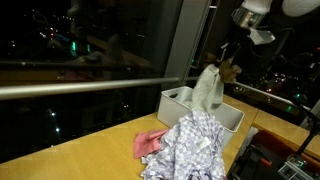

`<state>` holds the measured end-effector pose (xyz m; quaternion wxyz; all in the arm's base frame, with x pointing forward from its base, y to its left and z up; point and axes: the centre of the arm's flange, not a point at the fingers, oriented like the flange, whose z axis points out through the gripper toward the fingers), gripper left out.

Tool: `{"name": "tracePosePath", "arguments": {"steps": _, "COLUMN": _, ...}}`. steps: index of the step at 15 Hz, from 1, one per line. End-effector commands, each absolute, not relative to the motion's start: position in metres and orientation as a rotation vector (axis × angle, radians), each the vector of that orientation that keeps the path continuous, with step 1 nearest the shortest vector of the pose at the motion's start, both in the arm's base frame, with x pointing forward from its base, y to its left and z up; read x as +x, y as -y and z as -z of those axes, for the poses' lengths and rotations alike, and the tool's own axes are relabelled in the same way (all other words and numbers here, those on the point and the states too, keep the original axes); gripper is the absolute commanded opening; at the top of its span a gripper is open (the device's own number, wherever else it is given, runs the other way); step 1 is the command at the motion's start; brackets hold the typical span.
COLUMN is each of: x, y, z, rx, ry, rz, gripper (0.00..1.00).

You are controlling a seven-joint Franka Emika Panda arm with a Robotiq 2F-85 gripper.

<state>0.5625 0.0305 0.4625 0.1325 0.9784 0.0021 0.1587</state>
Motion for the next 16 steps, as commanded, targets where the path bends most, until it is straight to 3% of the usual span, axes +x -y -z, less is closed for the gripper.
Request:
{"name": "tracePosePath", "arguments": {"steps": 1, "x": 0.566, "y": -0.016, "z": -0.46, "rx": 2.867, "ry": -0.024, "rz": -0.471, "gripper": 0.59}}
{"name": "tracePosePath", "arguments": {"steps": 7, "x": 0.561, "y": -0.052, "z": -0.448, "rx": 2.871, "ry": -0.064, "rz": -0.477, "gripper": 0.99}}
{"name": "tracePosePath", "arguments": {"steps": 16, "x": 0.528, "y": -0.252, "z": -0.333, "rx": 2.929, "ry": -0.304, "rz": -0.354, "gripper": 1.0}}
